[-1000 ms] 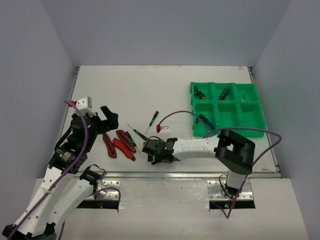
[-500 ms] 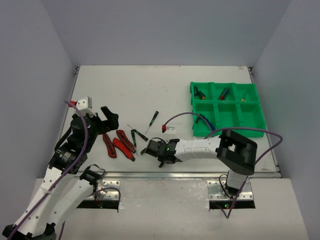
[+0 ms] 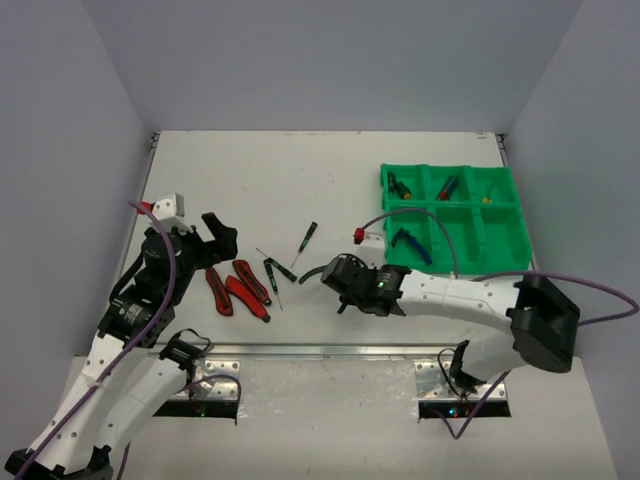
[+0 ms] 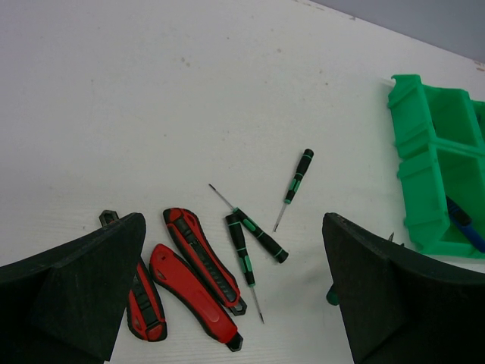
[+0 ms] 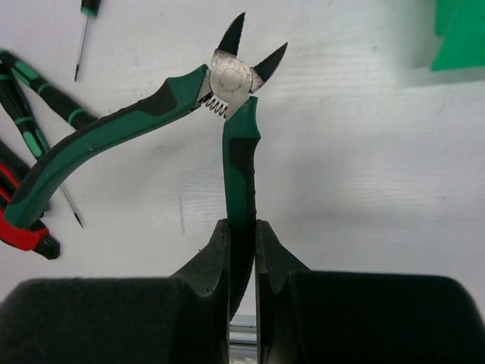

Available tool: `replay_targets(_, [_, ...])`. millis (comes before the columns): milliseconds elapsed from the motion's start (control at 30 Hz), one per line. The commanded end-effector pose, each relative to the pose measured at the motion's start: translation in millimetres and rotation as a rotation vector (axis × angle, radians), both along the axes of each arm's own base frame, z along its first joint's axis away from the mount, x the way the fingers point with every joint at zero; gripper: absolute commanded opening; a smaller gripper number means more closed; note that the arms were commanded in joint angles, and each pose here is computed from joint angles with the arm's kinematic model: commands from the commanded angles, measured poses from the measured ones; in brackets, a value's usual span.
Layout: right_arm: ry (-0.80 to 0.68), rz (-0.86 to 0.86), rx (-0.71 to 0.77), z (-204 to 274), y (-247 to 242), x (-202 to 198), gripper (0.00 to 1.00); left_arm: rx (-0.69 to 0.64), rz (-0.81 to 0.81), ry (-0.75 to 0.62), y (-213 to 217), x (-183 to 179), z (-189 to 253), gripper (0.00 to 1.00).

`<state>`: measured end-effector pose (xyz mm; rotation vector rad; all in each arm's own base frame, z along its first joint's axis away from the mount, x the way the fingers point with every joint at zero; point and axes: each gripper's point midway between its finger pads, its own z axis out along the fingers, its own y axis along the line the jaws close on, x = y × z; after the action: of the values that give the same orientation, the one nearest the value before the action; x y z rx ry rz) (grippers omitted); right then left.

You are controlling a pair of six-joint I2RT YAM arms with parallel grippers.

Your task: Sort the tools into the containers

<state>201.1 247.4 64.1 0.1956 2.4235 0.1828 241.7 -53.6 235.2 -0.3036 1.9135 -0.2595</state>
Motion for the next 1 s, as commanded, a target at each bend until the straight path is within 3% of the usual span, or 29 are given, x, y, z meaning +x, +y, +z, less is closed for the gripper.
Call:
replay_targets(0, [-0.14, -0.026, 0.056, 57, -39, 33, 0.0, -0.012, 0.0, -0.048, -1, 6, 11, 1.0])
replay_targets(133, [-0.129, 0.026, 0.054, 74, -79, 59, 0.0, -0.012, -0.003, -0.046, -1, 6, 11, 1.0])
replay_targets(300, [-0.023, 0.222, 0.13, 79, -94, 73, 0.0, -0.011, -0.001, -0.043, -1, 7, 10, 1.0])
replay_targets(633, [0.07, 0.181, 0.291, 78, -148, 117, 0.0, -0.01, -0.008, -0.036, -3, 8, 9, 1.0])
replay_targets(967, [0.244, 0.13, 0.226, 45, -179, 141, 0.0, -0.01, -0.017, -0.032, -5, 8, 8, 1.0])
